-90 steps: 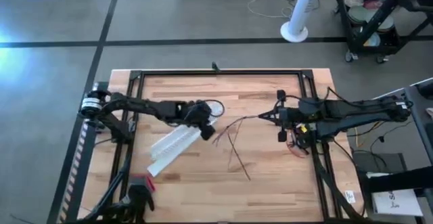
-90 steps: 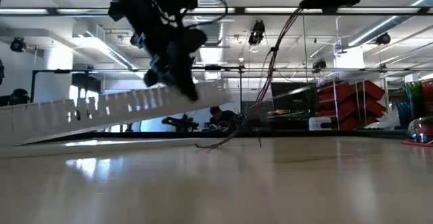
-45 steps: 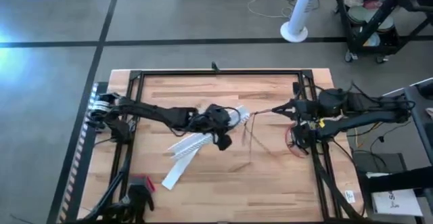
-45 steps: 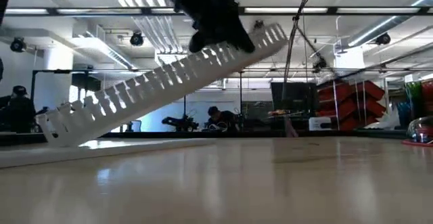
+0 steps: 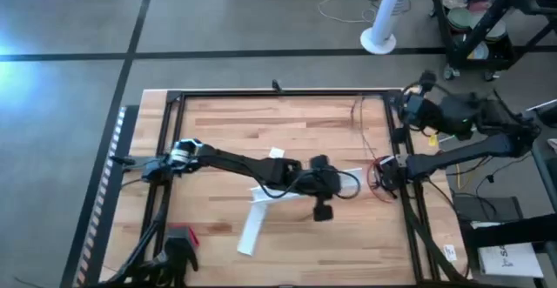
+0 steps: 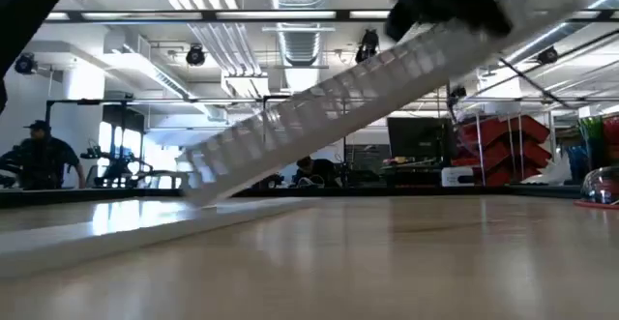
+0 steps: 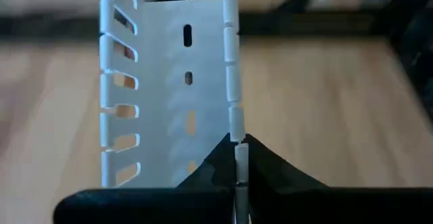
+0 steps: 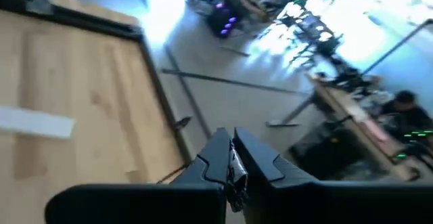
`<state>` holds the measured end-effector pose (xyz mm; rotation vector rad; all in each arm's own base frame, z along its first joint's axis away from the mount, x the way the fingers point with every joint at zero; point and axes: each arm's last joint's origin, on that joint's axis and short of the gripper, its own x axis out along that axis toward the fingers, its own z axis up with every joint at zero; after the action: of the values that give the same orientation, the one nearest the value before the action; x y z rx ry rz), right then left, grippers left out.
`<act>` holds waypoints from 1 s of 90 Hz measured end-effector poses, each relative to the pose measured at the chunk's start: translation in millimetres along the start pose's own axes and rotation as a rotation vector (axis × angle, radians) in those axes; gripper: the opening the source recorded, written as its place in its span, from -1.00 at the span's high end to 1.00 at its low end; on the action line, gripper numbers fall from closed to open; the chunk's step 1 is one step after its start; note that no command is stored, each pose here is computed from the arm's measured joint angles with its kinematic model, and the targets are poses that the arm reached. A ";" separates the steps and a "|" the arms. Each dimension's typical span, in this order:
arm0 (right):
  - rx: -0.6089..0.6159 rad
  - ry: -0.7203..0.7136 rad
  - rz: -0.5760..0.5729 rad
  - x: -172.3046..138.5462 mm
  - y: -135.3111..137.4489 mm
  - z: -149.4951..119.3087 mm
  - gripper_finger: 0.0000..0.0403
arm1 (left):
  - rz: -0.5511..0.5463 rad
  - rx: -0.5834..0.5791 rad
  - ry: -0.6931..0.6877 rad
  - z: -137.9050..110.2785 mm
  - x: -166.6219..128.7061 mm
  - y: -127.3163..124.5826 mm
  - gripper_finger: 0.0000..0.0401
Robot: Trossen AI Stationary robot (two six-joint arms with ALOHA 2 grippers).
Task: Ziptie cables
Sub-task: Put the ziptied cable wires into the white cable duct
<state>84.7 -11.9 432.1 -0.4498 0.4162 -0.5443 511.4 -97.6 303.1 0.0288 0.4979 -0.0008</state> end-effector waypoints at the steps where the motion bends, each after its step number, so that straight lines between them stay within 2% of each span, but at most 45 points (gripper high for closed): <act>1: -0.001 -0.001 0.000 -0.2 -0.4 0.8 1.00 | -0.002 0.006 -0.011 2.9 0.1 -0.9 1.00; 8: -0.005 -0.008 -0.002 -1.2 -2.6 4.6 1.00 | -0.012 0.056 -0.082 18.6 2.8 -8.2 1.00; 13: -0.012 0.000 0.001 0.9 -1.1 5.5 1.00 | -0.029 0.078 -0.107 16.8 11.2 -15.8 1.00; 18: -0.014 0.014 0.006 2.2 0.2 4.7 1.00 | -0.046 0.084 -0.105 7.1 19.0 -18.5 1.00; 26: -0.019 0.053 0.020 5.7 4.2 2.2 1.00 | -0.065 0.051 -0.001 -20.3 32.3 -19.1 1.00; 40: -0.020 0.128 0.050 15.1 13.7 -0.7 1.00 | -0.022 0.001 0.157 -56.7 42.3 -6.4 1.00; 65: 0.015 0.194 0.141 41.9 37.2 5.6 1.00 | 0.054 -0.047 0.212 -88.2 60.2 38.5 0.99; 76: 0.008 0.241 0.149 55.7 48.9 5.8 1.00 | 0.052 -0.083 0.249 -100.3 64.3 51.7 0.86; 90: -0.026 0.299 0.154 78.4 68.0 2.9 1.00 | 0.056 -0.117 0.310 -105.3 59.6 54.4 0.51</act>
<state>174.1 -4.1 379.9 -0.3584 0.7392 -0.4575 513.8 -40.0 183.6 -0.0729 0.8065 0.0886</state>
